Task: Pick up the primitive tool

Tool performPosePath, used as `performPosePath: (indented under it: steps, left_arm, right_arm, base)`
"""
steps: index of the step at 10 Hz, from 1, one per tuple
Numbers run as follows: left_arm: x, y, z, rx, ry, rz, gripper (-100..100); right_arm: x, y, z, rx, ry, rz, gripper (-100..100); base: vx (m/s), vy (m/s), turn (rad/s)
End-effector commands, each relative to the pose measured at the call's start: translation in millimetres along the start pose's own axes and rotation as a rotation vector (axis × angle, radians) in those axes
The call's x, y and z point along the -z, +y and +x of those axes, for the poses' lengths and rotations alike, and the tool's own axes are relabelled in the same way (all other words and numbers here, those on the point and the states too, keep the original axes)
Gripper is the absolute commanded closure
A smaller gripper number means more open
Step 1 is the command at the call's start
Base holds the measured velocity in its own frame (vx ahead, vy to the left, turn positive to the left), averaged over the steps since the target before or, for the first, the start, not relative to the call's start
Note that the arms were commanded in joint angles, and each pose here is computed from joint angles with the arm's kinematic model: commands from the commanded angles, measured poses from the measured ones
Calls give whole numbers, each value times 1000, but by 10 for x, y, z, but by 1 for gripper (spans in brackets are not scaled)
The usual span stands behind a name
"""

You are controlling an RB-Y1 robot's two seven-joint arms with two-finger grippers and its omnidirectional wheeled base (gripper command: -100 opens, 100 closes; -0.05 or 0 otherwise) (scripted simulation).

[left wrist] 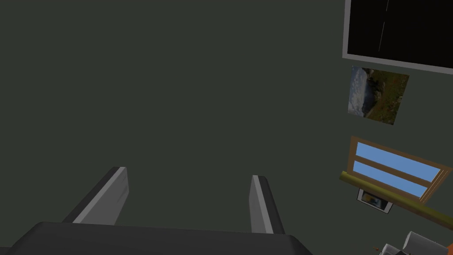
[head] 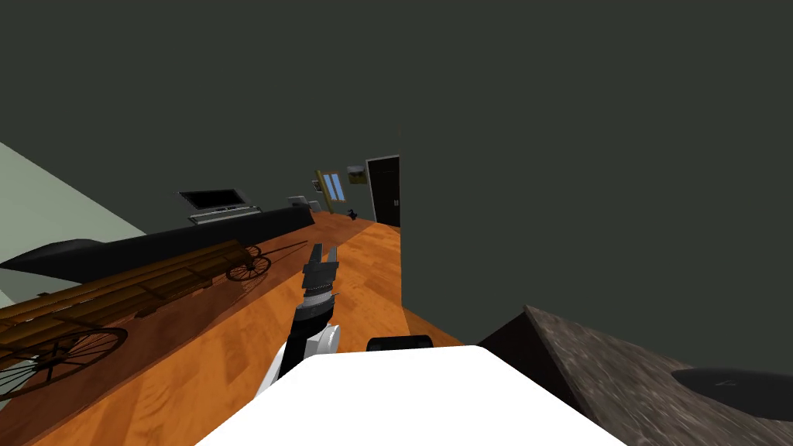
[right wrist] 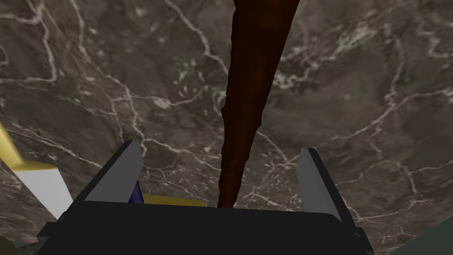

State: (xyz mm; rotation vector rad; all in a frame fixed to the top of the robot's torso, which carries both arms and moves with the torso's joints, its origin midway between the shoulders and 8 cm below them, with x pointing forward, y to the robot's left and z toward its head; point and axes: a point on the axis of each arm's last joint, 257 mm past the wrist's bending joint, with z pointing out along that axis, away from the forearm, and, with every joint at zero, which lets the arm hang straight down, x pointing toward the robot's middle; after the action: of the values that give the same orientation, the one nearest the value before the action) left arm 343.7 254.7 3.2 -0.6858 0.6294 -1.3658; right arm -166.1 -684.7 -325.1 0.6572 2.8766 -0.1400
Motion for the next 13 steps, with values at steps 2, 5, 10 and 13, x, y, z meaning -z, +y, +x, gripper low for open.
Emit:
performPosePath:
  steps: [2,5,10,13]
  left_arm:
    - [0,0,0,0,0,0,0]
    - [0,0,0,0,0,0,0]
    - [0,0,0,0,0,0,0]
    - [0,0,-1,0,0,0,0]
  right_arm:
    - [-48,-59,-10,-21,1,3,-100]
    - [-125,-86,-48,-46,0,-2,-100]
    - [-192,-101,-37,-83,4,-8,-100]
    - [-193,-98,-32,-86,5,-10,100]
  base:
    - [-42,33,68]
    - [-55,43,83]
    - [-45,33,58]
    - [0,0,0]
